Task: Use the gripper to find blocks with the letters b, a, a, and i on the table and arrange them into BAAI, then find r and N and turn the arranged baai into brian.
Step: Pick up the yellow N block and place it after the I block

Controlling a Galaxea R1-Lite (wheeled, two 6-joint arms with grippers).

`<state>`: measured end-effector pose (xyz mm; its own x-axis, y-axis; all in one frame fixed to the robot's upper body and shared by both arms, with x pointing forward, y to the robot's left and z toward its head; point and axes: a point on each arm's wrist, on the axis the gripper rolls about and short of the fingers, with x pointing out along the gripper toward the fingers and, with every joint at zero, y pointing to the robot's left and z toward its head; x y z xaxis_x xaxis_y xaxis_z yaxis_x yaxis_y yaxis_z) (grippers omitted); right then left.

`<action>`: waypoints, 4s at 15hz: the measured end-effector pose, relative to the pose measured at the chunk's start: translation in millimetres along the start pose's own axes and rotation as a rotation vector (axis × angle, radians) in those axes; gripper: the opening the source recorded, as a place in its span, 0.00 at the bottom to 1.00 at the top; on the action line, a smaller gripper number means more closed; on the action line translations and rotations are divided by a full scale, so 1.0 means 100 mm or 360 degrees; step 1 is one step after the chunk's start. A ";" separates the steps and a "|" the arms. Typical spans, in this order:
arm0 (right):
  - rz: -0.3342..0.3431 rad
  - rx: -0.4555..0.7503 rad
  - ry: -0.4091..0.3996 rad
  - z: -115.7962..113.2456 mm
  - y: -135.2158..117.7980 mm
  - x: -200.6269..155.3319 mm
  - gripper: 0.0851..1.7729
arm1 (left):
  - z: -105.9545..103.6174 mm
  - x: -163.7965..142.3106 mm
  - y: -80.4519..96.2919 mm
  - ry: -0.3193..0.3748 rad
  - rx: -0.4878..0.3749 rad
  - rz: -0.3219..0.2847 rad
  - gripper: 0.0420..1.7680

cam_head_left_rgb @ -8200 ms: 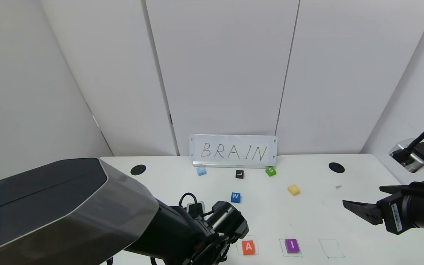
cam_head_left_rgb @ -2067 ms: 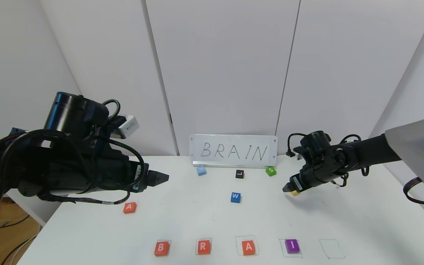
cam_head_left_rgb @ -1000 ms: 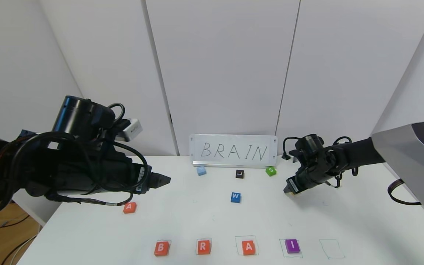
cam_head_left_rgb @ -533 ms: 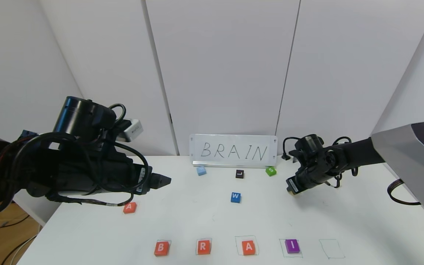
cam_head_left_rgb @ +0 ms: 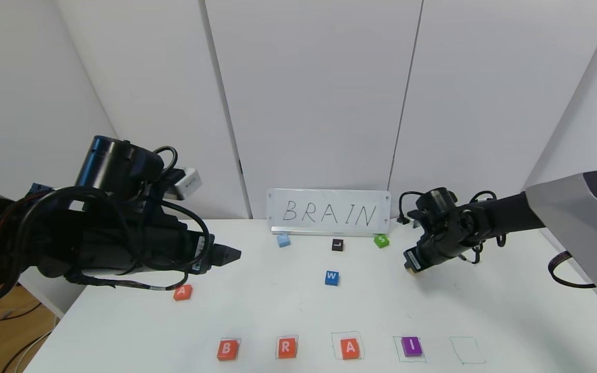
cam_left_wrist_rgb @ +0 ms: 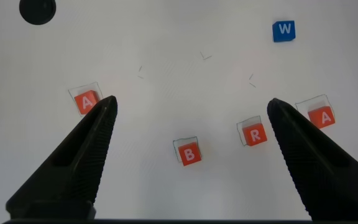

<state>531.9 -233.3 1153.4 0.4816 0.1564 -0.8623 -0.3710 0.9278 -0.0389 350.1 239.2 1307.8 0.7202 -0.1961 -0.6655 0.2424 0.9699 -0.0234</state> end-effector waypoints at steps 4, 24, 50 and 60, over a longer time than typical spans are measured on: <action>-0.0001 0.0004 0.0053 -0.01 0.02 -0.19 0.27 | 0.00 0.00 0.00 -0.0001 -0.0001 0.0000 0.97; 0.0014 -0.0383 -0.0019 -0.67 -0.04 -1.17 0.27 | -0.01 -0.08 0.00 -0.0027 0.0025 -0.0005 0.97; 0.0477 -0.1534 0.0009 -1.50 -0.20 -0.96 0.27 | -0.22 -0.10 -0.23 0.0016 0.0240 -0.0056 0.97; 0.0584 -0.1606 -0.0005 -1.47 -0.14 -0.74 0.27 | -0.27 -0.13 -0.27 0.0025 0.0299 -0.0071 0.97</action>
<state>384.9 -307.9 1143.6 0.2088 0.3710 -0.9049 -0.9772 0.1160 -0.1780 316.7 219.5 1296.4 0.6962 -0.2348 -0.6784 0.3920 0.9160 0.0853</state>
